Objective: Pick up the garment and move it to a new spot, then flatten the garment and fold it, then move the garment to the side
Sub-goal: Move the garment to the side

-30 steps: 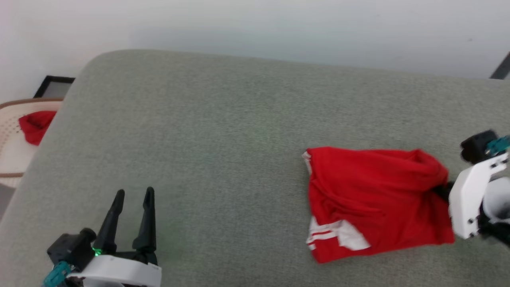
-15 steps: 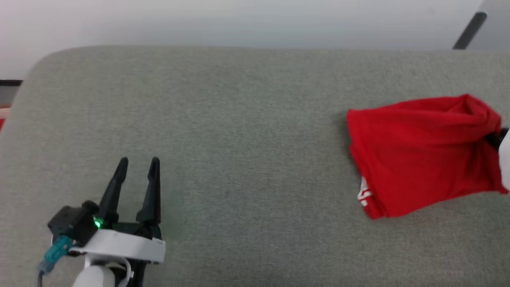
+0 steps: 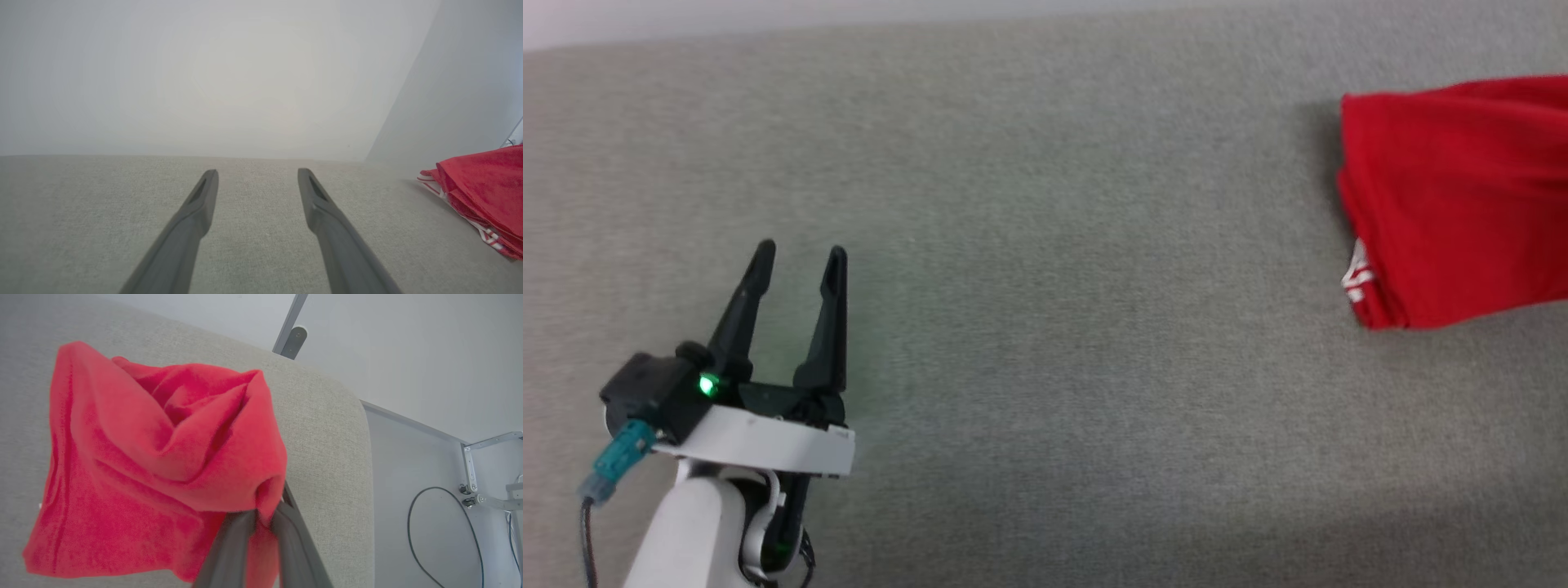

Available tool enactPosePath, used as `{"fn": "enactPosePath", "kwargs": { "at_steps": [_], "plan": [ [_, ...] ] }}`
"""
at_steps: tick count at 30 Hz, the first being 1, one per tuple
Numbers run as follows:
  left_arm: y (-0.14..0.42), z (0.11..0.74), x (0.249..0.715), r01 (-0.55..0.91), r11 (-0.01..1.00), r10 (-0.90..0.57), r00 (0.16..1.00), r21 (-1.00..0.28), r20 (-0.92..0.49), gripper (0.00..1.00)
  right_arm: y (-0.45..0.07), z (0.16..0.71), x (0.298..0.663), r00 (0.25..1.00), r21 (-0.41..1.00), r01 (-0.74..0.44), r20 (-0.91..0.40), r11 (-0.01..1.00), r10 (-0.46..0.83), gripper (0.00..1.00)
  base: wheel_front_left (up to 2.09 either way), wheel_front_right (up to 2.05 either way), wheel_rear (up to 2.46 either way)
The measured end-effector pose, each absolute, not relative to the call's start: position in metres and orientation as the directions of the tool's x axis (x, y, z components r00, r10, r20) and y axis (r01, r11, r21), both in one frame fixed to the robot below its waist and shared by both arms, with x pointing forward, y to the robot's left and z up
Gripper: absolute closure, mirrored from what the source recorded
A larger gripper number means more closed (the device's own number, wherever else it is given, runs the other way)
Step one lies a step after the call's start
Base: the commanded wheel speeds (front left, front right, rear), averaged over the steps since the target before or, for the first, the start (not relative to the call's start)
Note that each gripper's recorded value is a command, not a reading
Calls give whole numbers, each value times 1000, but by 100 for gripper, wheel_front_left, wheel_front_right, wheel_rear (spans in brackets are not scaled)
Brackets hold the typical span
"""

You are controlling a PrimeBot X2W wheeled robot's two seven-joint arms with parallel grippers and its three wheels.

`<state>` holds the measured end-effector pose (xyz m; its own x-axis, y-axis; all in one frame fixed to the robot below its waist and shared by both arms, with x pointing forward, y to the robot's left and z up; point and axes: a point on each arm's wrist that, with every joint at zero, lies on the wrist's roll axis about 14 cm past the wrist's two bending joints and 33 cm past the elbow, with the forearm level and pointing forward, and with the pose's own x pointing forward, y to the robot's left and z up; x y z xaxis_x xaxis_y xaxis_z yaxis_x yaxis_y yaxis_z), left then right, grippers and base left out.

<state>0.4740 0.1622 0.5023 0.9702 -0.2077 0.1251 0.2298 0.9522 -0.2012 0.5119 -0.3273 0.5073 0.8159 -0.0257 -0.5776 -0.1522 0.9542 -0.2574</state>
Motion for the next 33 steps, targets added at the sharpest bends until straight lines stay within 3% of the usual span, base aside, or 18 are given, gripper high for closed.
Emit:
{"fn": "enactPosePath", "kwargs": {
  "at_steps": [18, 33],
  "plan": [
    [115, 446, 519, 347, 910, -344, 937, -229, 54, 0, -433, 479, 518, 790, -452, 14, -542, 892, -286, 100, 0, 0, 0],
    [116, 426, 526, 347, 909, -351, 936, -229, 23, 0, -448, 449, 536, 774, -524, 12, -534, 852, -339, 100, 0, 0, 0]
  ]
}}
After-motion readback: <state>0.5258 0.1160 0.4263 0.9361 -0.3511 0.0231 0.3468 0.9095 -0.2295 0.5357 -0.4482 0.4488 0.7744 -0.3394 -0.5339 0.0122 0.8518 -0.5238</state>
